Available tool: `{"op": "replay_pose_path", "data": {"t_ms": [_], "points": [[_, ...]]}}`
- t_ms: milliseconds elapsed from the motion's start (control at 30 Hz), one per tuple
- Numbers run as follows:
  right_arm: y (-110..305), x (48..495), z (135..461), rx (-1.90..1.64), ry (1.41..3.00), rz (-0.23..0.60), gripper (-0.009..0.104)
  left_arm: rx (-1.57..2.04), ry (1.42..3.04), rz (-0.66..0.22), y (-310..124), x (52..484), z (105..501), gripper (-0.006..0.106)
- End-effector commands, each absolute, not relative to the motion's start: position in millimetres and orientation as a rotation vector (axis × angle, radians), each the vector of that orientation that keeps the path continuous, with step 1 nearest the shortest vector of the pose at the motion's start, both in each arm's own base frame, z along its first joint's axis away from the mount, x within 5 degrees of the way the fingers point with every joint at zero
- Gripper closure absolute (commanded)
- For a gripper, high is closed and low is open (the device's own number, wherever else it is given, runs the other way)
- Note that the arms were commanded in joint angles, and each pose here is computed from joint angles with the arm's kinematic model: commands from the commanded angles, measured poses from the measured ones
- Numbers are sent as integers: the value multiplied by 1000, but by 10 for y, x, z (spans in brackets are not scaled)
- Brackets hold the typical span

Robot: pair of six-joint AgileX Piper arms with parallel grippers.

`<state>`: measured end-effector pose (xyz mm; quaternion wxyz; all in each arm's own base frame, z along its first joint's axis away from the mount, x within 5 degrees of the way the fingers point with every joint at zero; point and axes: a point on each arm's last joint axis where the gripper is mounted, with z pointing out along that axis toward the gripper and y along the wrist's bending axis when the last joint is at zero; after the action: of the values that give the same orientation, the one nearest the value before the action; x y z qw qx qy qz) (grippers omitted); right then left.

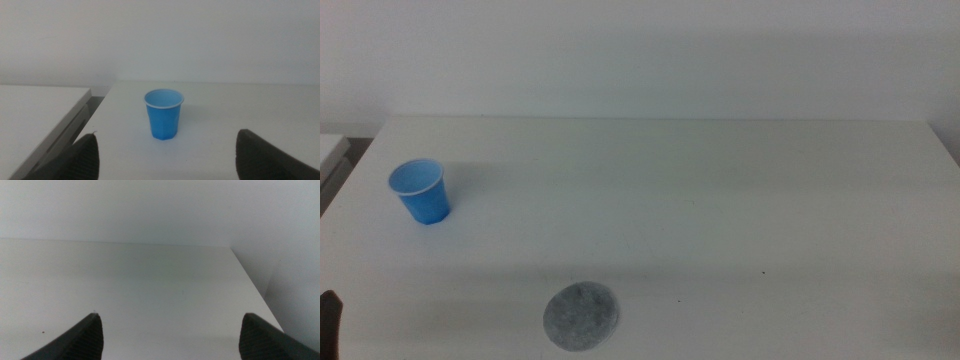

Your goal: Place an empty cup on a cup mat.

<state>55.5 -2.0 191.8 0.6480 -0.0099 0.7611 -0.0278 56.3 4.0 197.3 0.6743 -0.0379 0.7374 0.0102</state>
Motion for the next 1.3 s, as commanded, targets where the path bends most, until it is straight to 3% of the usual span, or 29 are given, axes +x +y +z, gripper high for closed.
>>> {"op": "replay_pose_path", "data": {"t_ms": [0,100,233,400,533,767,1267], "points": [[-20,554,1916,-32,1722,-71,2,-99,1644,4,37,561,1983,7],[-20,554,1916,-32,1722,-71,2,-105,1698,6,38,546,2209,7],[-20,554,1916,-32,1722,-71,2,-120,1930,14,52,680,2779,7],[-20,554,1916,-32,1722,-71,2,-143,2223,32,90,1095,3379,7],[-20,554,1916,-32,1722,-71,2,-151,2343,44,123,1526,3636,7],[-20,554,1916,-32,1722,-71,2,-44,2501,88,186,2453,3610,7],[-20,554,1916,-32,1722,-71,2,-185,2704,-23,687,3698,2906,7]]}}
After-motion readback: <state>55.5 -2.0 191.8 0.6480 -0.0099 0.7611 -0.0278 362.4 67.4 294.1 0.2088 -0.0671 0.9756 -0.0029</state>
